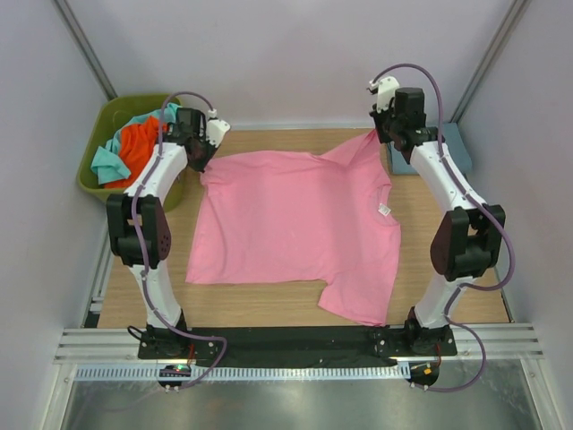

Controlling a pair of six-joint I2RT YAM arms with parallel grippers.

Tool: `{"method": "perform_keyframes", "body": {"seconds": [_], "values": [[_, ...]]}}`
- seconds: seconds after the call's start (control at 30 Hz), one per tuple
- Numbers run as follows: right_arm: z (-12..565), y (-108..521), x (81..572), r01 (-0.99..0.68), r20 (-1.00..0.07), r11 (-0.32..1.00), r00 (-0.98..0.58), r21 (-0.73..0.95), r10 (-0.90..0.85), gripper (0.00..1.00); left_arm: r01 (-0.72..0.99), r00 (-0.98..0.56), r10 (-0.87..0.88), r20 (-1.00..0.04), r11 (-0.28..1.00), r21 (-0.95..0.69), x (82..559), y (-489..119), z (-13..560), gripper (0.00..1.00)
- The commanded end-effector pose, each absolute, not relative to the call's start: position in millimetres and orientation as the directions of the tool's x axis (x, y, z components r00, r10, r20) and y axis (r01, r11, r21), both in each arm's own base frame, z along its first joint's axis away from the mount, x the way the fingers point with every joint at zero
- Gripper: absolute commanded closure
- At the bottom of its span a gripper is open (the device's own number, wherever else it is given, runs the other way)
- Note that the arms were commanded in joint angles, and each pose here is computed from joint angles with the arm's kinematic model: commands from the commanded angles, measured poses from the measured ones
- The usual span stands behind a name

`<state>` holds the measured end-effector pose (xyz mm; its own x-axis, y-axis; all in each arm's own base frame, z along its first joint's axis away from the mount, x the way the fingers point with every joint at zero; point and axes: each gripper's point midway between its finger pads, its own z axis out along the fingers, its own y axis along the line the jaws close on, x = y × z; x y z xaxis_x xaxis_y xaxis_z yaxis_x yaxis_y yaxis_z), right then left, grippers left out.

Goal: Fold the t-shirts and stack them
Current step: Fold the tshirt

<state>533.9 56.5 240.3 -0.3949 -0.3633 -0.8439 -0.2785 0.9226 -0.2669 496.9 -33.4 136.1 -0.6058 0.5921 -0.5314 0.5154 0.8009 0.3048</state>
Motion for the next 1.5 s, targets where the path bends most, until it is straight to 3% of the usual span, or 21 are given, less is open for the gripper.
{"method": "perform_keyframes", "body": {"seconds": [0.0,0.47,1.23,1.47], "values": [[278,59,515,-0.265,-0.881,0.93,-0.332,-0.256,-0.337,0.99,0.503,-0.567,0.601,-0.564,0.794,0.34,494,-30,163,1.0],[272,54,469,-0.274,-0.862,0.934,-0.39,-0.228,-0.324,0.99,0.476,-0.592,0.572,-0.568,0.816,0.326,470,-16,169,1.0],[239,57,406,-0.293,-0.826,0.949,-0.501,-0.117,-0.257,0.99,0.505,-0.668,0.572,-0.476,0.818,0.274,432,-9,115,1.0],[236,56,406,-0.294,-0.824,0.947,-0.5,-0.127,-0.266,0.99,0.499,-0.674,0.556,-0.485,0.828,0.256,437,-12,112,1.0]]}}
